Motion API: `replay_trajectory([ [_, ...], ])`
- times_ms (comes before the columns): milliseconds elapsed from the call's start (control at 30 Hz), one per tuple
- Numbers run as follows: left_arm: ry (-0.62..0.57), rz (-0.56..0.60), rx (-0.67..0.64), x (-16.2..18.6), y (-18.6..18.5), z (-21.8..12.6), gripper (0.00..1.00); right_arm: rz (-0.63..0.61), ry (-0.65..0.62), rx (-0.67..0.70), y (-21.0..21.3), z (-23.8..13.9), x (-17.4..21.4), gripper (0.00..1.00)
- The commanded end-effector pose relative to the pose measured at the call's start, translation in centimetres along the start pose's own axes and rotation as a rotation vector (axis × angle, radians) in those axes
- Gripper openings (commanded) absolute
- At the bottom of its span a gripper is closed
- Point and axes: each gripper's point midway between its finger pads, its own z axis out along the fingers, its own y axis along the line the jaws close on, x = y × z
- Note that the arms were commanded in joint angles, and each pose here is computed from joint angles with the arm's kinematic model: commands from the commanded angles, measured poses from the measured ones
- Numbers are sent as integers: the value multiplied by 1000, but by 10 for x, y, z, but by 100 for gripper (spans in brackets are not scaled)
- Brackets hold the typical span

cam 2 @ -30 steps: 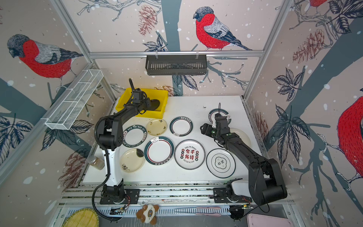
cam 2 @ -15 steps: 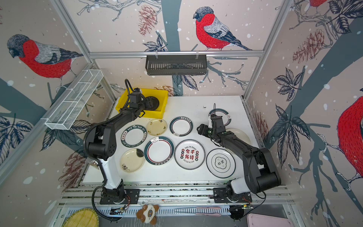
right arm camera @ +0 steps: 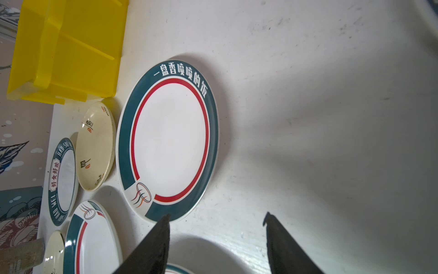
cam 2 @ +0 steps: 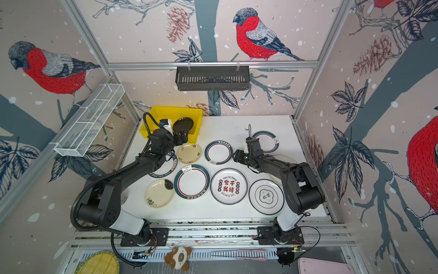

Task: Place the plates into the plastic bin on the countertop
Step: 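Grasp the green-rimmed white plate's edge with the right gripper while the left arm returns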

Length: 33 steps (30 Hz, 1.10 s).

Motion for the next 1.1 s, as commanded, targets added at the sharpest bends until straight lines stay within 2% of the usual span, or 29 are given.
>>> replay_trajectory([
  [0, -46, -36, 129, -10, -26, -15, 87, -20, -9, -37, 7, 6, -6, 60],
  [67, -38, -47, 159, -4, -30, -24, 89, -11, 6, -49, 8, 12, -3, 56],
  [300, -41, -64, 169, 7, -28, -45, 91, 21, 35, -88, 9, 25, 4, 50],
  [367, -35, -68, 157, 10, -25, -48, 98, 30, 53, -105, 10, 30, 8, 49],
  [667, -33, -75, 135, 16, -19, -52, 98, 61, 57, -121, 7, 39, 11, 47],
  [833, -30, -82, 127, 19, -17, -52, 98, 86, 65, -136, 6, 46, 13, 40],
  [1067, -16, -83, 122, 23, -15, -51, 98, 117, 54, -148, 5, 52, 13, 36],
])
